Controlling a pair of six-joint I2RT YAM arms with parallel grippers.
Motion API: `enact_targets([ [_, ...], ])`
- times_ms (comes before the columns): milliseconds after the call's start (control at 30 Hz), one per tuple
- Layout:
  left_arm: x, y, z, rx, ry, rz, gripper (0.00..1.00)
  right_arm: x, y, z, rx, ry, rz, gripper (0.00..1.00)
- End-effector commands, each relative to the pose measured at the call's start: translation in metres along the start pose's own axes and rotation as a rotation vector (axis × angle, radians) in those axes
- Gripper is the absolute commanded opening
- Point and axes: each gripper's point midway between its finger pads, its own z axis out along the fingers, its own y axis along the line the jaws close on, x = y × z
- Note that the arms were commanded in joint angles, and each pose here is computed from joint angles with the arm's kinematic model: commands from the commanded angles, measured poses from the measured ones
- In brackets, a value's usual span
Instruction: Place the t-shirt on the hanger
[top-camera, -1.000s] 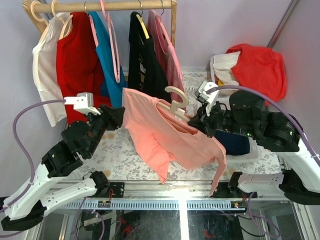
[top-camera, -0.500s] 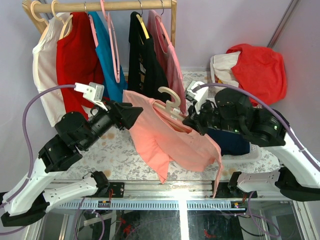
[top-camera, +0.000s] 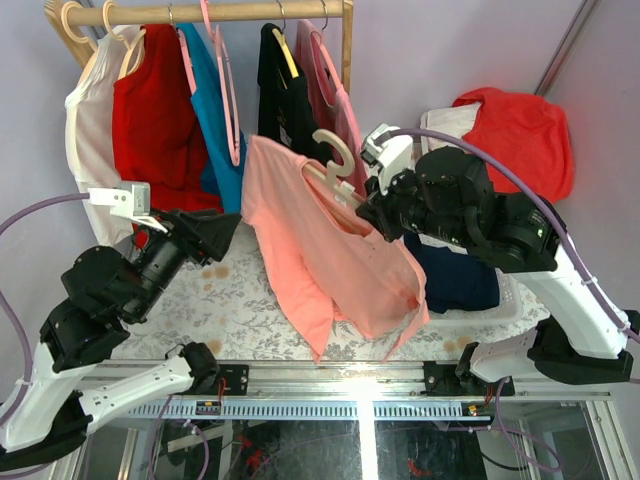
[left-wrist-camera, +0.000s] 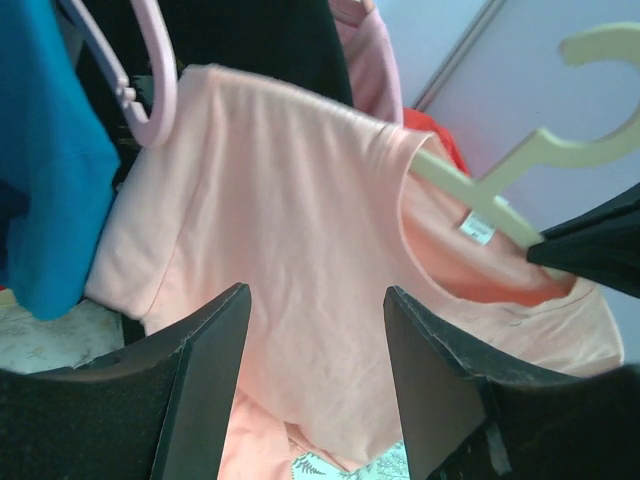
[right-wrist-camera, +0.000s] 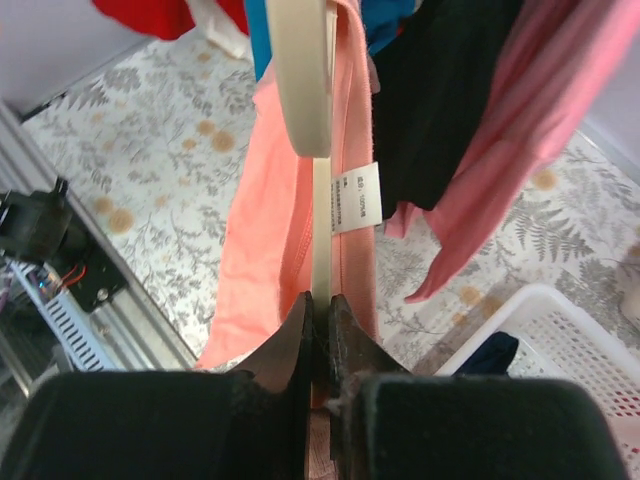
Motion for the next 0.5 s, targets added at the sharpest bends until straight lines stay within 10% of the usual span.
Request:
enact_targets([
  [0,-0.011,0.019,-0.007,-0.095,-0.035,0.005,0.56,-0.039,-0.029,-0.028,0.146,-0.150,0.055,0.00],
  [467,-0.019,0.031,-0.022,-0.139,-0.047,0.009,0.56,-0.118,-0.042,0.013,0.267,-0.298,0.157,0.00],
])
